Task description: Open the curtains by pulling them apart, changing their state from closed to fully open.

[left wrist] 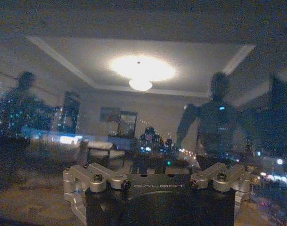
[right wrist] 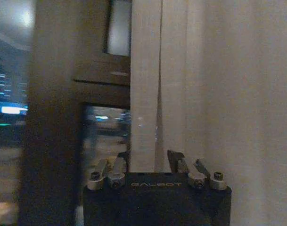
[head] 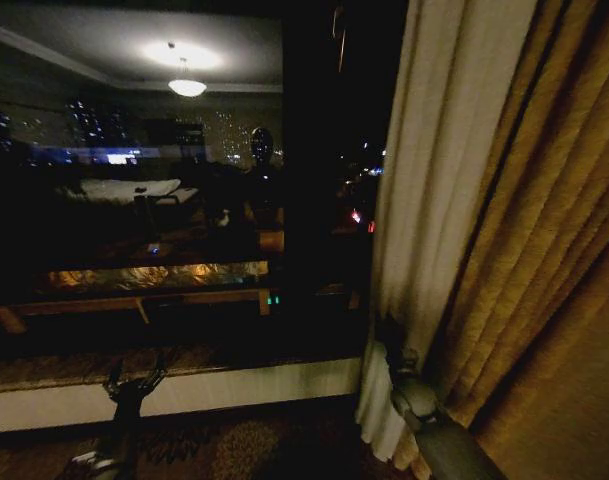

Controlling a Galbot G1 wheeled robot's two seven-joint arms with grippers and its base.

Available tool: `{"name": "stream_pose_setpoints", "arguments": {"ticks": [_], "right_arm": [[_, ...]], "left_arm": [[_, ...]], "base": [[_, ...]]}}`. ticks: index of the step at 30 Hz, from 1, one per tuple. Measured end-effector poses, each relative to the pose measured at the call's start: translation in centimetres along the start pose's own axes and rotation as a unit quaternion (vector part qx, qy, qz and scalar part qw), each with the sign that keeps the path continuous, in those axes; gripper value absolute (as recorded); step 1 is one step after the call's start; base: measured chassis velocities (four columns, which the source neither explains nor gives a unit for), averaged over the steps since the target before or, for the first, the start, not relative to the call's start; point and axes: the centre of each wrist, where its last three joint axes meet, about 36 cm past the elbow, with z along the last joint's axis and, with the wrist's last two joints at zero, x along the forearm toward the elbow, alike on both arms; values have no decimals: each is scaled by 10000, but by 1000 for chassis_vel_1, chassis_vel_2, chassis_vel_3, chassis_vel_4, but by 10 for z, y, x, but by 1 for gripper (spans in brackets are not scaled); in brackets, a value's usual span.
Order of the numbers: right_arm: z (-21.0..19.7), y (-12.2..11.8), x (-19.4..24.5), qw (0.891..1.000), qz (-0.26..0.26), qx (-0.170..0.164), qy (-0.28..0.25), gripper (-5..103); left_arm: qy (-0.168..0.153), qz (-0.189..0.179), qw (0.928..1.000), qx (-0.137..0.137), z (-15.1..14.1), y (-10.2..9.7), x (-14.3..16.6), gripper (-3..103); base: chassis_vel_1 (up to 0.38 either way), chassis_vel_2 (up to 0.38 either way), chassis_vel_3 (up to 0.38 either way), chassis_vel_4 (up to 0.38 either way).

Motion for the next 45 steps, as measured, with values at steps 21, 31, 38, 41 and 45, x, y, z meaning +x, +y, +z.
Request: {"name": "stream_pose_setpoints", "arguments": {"ticks": [21,31,38,41,45], "right_arm": [[-13,19,44,9985,-459,-238,-170,100],[-12,19,44,9985,-456,-232,-175,100],[-12,19,43,9986,-449,-229,-174,100],[-12,18,43,9986,-446,-228,-174,100],[-12,18,43,9986,-445,-227,-175,100]], "left_arm": [[0,-1,10000,0,0,0,0,100],[0,-1,10000,0,0,0,0,100],[0,-1,10000,0,0,0,0,100],[0,0,10000,0,0,0,0,100],[1,0,10000,0,0,0,0,100]], "base": [[0,0,0,0],[0,0,0,0],[0,0,0,0],[74,37,-78,-50],[115,75,-137,-83]]}}
